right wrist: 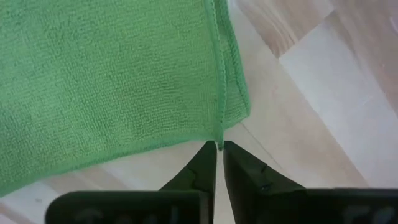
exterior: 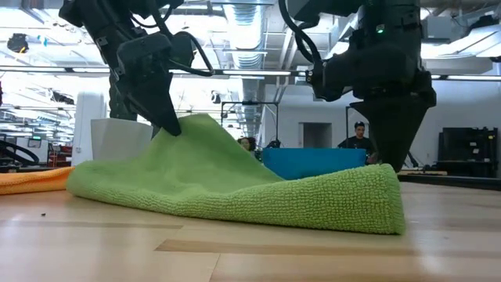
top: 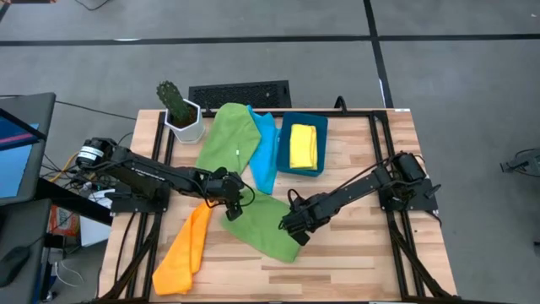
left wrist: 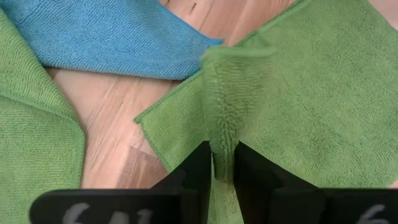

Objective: Fold microfiber towels
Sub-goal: Fold the right green towel

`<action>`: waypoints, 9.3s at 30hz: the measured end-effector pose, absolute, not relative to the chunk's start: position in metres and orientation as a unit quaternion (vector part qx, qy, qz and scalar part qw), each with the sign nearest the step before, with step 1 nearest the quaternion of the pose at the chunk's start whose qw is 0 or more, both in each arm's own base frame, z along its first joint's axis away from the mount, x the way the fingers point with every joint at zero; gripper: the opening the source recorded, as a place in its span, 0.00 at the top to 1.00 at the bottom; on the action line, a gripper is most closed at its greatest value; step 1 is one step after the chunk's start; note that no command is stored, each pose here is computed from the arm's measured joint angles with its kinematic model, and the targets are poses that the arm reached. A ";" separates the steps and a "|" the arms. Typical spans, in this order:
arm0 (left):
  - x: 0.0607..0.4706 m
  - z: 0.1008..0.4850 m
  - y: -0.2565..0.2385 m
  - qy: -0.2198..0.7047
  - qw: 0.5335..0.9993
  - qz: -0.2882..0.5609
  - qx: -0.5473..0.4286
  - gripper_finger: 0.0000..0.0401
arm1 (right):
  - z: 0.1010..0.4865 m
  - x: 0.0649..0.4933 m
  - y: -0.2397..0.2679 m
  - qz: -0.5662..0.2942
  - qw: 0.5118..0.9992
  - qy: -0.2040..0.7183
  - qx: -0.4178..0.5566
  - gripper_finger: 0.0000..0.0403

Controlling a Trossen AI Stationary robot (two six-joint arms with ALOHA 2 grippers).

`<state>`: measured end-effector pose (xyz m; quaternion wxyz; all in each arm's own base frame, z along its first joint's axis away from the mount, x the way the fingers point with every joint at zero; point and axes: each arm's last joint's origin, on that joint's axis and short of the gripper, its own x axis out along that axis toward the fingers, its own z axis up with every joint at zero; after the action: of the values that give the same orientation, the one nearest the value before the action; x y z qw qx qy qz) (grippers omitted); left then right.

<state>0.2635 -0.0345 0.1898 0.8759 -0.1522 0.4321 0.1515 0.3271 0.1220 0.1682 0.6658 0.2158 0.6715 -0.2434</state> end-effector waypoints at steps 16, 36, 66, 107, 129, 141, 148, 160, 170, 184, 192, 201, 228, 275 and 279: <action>0.266 0.191 -0.037 0.430 0.881 0.118 -0.160 0.67 | 0.187 0.319 0.122 -0.284 0.685 0.633 0.223 0.70; 0.248 0.165 -0.083 0.385 0.908 0.031 -0.163 0.99 | 0.156 0.338 0.239 -0.115 0.839 0.446 0.291 0.97; 0.232 0.141 -0.078 0.385 0.902 0.057 -0.189 0.99 | 0.130 0.322 0.257 -0.144 0.791 0.500 0.321 0.96; 0.235 0.108 -0.104 0.400 0.888 0.069 -0.216 0.99 | 0.152 0.305 0.248 -0.210 0.802 0.480 0.287 0.94; 0.230 0.144 -0.123 0.377 0.891 0.004 -0.255 1.00 | 0.130 0.302 0.260 -0.222 0.778 0.495 0.316 0.95; 0.200 0.132 -0.136 0.386 0.905 0.058 -0.170 1.00 | 0.129 0.301 0.259 -0.225 0.773 0.501 0.316 0.94; 0.197 0.115 -0.145 0.413 0.896 0.056 -0.154 1.00 | 0.129 0.301 0.259 -0.226 0.772 0.503 0.317 0.96; 0.198 0.110 -0.156 0.418 0.887 0.029 -0.194 1.00 | 0.143 0.295 0.254 -0.230 0.765 0.516 0.309 0.96; 0.204 0.121 -0.160 0.390 0.888 0.013 -0.244 1.00 | 0.176 0.279 0.234 -0.314 0.792 0.447 0.272 0.93; 0.215 0.171 -0.127 0.306 0.931 0.034 -0.198 1.00 | 0.146 0.297 0.163 -0.430 0.773 0.390 0.256 0.97; 0.226 0.160 -0.095 0.317 0.934 0.044 -0.158 1.00 | 0.115 0.287 0.155 -0.413 0.763 0.403 0.292 0.95; 0.240 0.138 -0.065 0.350 0.928 0.093 -0.092 1.00 | 0.112 0.287 0.153 -0.407 0.762 0.405 0.301 0.97; 0.252 0.110 -0.049 0.383 0.907 0.110 -0.136 1.00 | 0.166 0.257 0.148 -0.410 0.796 0.372 0.246 0.95; 0.254 0.145 -0.182 0.147 0.966 -0.061 -0.206 1.00 | 0.120 0.237 0.248 -0.136 0.876 0.320 0.335 0.96; 0.283 0.123 -0.200 0.171 0.967 -0.046 -0.181 1.00 | 0.099 0.237 0.254 -0.140 0.871 0.326 0.340 0.95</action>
<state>0.2832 -0.1997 0.1229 0.9673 -0.1815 0.1708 -0.0462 0.2365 0.2544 0.0987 0.8710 0.3396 0.3260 -0.1404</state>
